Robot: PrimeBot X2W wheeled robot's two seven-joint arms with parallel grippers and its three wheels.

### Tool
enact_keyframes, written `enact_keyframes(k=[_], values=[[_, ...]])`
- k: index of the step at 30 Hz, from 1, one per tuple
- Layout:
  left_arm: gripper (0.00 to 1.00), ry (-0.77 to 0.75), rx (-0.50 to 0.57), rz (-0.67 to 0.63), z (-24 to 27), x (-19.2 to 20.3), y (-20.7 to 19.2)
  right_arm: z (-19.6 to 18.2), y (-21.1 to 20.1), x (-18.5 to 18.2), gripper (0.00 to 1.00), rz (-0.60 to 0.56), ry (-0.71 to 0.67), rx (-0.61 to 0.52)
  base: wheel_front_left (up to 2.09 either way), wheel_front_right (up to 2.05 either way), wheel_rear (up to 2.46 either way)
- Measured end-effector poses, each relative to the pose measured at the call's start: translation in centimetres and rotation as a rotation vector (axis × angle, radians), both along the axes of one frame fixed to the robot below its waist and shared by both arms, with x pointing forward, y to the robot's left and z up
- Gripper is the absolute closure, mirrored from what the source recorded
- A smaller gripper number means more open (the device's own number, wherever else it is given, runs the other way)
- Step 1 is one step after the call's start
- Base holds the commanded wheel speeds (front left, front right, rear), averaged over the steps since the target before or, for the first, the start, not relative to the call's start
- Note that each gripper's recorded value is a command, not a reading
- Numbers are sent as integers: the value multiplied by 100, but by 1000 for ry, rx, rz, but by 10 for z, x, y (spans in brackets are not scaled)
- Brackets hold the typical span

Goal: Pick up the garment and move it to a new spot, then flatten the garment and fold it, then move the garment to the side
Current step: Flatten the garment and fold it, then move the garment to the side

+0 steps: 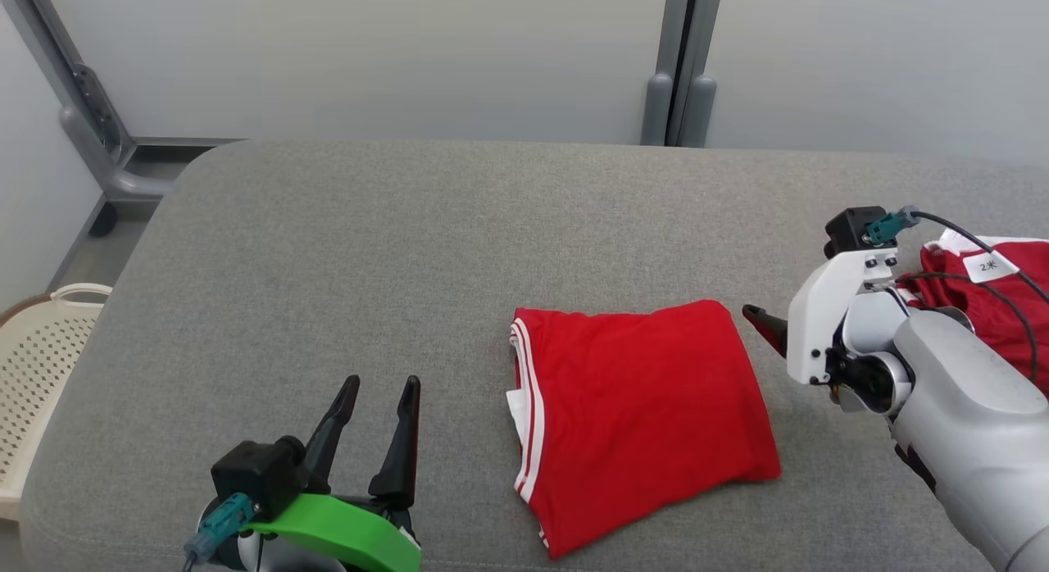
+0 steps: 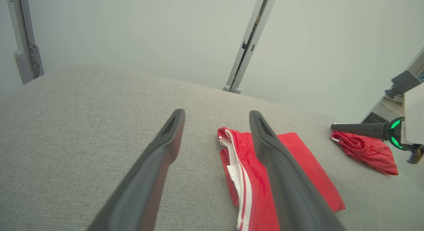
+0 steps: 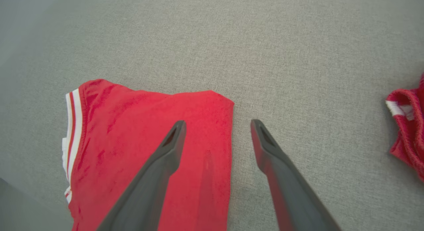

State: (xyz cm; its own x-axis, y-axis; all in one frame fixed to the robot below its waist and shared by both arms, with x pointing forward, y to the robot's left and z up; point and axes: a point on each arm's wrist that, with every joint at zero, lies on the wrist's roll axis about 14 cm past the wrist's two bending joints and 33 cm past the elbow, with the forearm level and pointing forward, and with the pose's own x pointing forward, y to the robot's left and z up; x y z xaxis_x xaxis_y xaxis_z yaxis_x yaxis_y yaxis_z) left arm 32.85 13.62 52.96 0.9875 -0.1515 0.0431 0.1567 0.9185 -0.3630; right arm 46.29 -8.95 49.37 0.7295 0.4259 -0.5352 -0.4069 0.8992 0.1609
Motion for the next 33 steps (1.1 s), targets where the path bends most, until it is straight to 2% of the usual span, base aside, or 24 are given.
enact_keyframes(k=[9,24,30,31,32,33], values=[[0,13,40,-12,0,20,2,-45,-14,-5,0,-5,126,7,0,0,0],[0,71,58,75,-16,28,30,-100,16,-2,0,54,329,13,0,0,0],[0,84,61,99,-21,30,37,-109,24,2,1,52,354,29,0,0,0],[0,88,62,101,-22,30,38,-110,26,3,25,55,356,31,0,0,0],[0,91,63,103,-23,31,39,-110,28,4,54,58,357,33,0,0,0],[0,91,63,104,-24,31,39,-111,30,4,63,61,358,33,0,0,0]])
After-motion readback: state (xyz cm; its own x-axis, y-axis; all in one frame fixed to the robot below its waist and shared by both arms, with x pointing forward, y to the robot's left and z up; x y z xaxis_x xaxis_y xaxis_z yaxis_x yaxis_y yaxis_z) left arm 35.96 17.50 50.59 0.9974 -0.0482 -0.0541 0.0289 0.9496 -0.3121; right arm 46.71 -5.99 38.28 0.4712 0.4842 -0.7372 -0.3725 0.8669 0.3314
